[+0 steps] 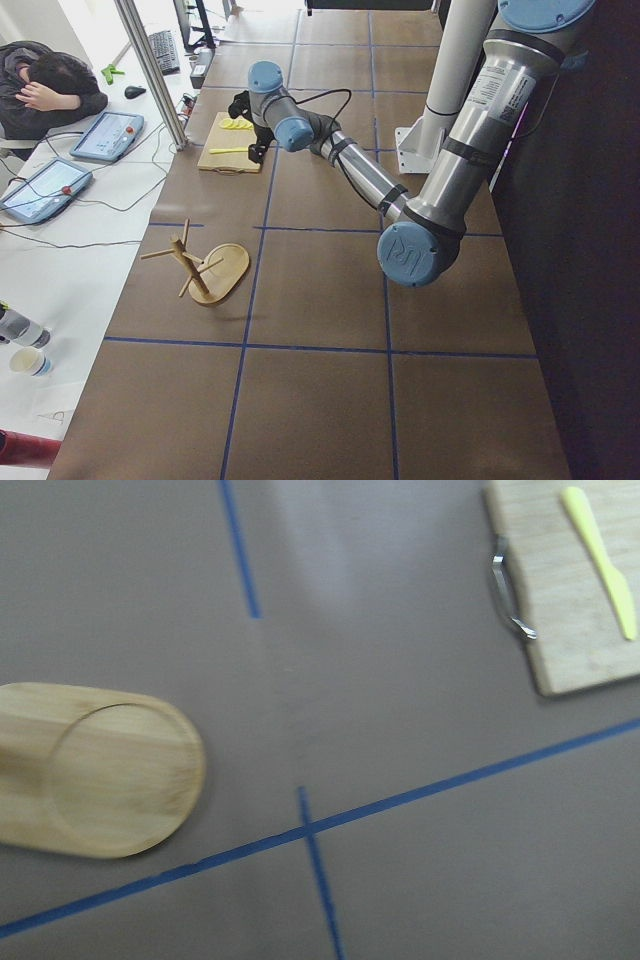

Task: Hang cup on storage rack
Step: 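Move the left gripper down toward the teal mug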

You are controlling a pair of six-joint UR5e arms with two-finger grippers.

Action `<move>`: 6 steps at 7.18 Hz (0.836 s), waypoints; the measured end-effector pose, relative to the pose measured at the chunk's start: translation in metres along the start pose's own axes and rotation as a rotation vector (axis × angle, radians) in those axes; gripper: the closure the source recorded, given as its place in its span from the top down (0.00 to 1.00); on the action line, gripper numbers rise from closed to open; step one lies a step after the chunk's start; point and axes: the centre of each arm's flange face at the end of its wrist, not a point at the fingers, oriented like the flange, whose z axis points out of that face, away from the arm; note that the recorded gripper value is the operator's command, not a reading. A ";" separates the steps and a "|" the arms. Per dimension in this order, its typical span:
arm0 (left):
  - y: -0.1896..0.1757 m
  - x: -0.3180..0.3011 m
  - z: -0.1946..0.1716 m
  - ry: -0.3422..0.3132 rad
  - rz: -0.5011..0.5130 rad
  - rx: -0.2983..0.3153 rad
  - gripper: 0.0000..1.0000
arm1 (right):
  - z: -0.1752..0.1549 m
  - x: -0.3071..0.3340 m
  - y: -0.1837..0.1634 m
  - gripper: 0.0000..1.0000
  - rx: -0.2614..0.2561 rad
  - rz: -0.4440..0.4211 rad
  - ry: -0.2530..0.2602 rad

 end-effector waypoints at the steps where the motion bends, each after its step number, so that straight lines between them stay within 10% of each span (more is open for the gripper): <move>1: 0.003 0.011 0.018 0.043 0.081 0.043 1.00 | 0.005 0.028 0.023 1.00 -0.015 0.003 -0.005; 6: 0.042 0.069 0.138 0.108 0.346 0.277 0.99 | 0.062 0.122 0.101 1.00 0.005 0.093 -0.014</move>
